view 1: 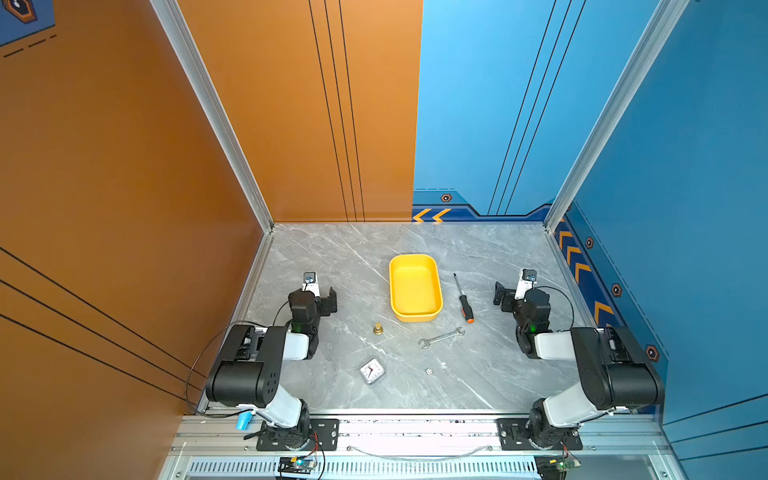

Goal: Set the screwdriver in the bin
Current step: 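Move the right gripper over the black-and-orange screwdriver while the left arm lifts forward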

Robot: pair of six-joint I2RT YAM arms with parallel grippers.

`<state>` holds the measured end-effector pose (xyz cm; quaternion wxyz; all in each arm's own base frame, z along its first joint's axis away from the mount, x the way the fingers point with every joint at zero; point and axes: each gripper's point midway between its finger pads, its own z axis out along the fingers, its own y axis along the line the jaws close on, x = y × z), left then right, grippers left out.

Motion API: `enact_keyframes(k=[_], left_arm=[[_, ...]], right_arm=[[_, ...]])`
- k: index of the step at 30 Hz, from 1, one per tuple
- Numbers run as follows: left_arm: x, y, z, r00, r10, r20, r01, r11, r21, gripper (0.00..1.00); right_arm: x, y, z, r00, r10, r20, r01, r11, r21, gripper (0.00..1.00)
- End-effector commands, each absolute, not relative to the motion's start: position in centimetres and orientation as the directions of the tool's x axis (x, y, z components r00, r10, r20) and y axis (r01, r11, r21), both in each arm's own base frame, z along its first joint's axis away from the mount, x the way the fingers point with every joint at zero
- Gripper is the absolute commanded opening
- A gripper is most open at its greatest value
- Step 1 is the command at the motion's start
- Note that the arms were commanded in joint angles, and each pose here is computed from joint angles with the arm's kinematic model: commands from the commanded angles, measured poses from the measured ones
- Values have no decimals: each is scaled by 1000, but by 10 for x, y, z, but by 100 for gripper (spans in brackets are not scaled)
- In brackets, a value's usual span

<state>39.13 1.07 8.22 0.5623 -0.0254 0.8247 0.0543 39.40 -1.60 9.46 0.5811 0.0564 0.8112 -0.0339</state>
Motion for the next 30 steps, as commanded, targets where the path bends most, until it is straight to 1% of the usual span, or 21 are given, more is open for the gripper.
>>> enact_keyframes(k=[1, 10, 15, 20, 23, 26, 30], left_arm=[[396, 13, 90, -342, 26, -939, -107, 992, 67, 98], [396, 13, 91, -339, 25, -940, -113, 991, 67, 98], [393, 13, 110, -344, 27, -938, -108, 992, 69, 98], [394, -4, 139, -358, 47, -933, -19, 998, 58, 98], [394, -22, 155, -369, -2, -929, 47, 999, -21, 98], [391, -45, 165, -397, -76, -915, 123, 983, -135, 98], [380, -74, 165, -503, -196, -841, 176, 930, -322, 98]], right_arm=[[394, -15, 92, -331, 54, -942, 123, 992, 14, 100], [394, -14, 92, -330, 52, -943, 123, 992, 11, 100], [394, -20, 104, -337, 56, -940, 170, 985, -2, 100], [391, -10, 132, -422, 53, -905, 148, 989, -11, 100], [384, 11, 145, -504, 70, -861, 78, 996, 35, 100], [373, 33, 147, -612, 115, -783, 19, 991, 132, 100], [359, 70, 136, -727, 137, -672, -78, 957, 279, 100]])
